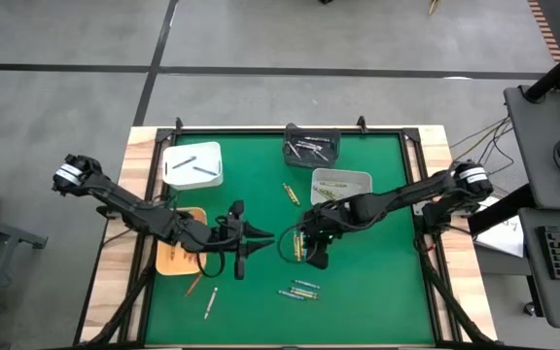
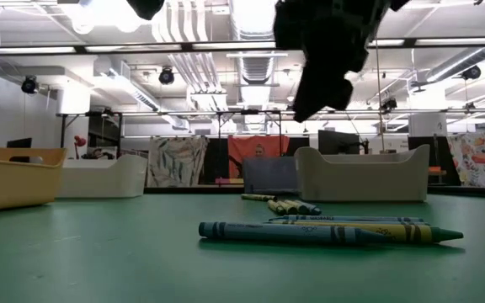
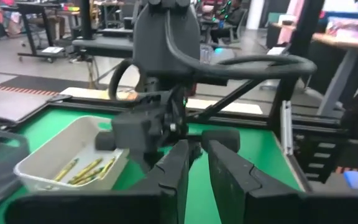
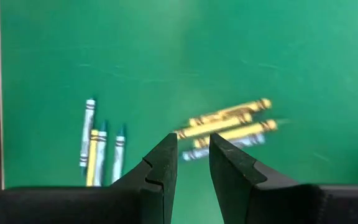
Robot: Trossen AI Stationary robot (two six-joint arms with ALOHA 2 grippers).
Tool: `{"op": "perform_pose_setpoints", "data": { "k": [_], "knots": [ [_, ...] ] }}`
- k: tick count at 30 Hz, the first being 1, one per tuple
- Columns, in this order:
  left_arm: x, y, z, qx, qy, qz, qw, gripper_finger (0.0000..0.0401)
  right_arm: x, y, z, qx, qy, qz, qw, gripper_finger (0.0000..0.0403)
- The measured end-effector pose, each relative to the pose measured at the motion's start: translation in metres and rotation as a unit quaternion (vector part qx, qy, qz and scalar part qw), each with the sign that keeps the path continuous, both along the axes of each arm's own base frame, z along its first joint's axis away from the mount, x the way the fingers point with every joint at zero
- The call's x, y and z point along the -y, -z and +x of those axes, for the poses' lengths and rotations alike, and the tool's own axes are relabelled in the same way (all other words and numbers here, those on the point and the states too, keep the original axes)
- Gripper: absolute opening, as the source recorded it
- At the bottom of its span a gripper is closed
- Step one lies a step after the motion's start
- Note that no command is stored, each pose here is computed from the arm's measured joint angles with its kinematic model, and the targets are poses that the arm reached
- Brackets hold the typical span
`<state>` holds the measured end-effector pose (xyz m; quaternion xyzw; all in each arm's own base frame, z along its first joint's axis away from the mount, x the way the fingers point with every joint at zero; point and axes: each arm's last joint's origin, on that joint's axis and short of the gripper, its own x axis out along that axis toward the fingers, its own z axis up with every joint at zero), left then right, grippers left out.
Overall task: Sort crayons
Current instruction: Put the green crayon into the gray bin
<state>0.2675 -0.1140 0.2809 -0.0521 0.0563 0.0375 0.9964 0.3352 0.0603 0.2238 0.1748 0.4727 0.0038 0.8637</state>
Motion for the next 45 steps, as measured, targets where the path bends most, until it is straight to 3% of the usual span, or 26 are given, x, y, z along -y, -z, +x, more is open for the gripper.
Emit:
{"op": "perform_pose_setpoints", "data": {
  "k": [5, 10, 16, 28, 45],
  "knots": [
    [0.012, 0.001, 0.0, 0.015, 0.018, -0.008, 1.0, 0.0045, -0.011, 0.002, 0.018, -0.022, -0.053, -0.07, 0.996, 0.0082],
    [0.026, -0.003, -0.007, 0.032, 0.046, -0.017, 0.998, 0.0045, -0.019, 0.014, 0.03, -0.052, -0.148, -0.192, 0.969, 0.0082],
    [0.037, -0.004, -0.015, 0.038, 0.022, -0.008, 0.999, 0.0045, -0.02, 0.032, 0.043, -0.034, -0.222, -0.247, 0.943, 0.0082],
    [0.037, -0.004, -0.017, 0.039, -0.013, -0.001, 0.999, 0.0045, -0.019, 0.054, 0.048, -0.039, -0.283, -0.293, 0.912, 0.0082],
    [0.037, -0.005, -0.017, 0.042, -0.016, -0.004, 0.999, 0.0045, -0.017, 0.068, 0.049, -0.048, -0.31, -0.305, 0.899, 0.0082]
  ]
}}
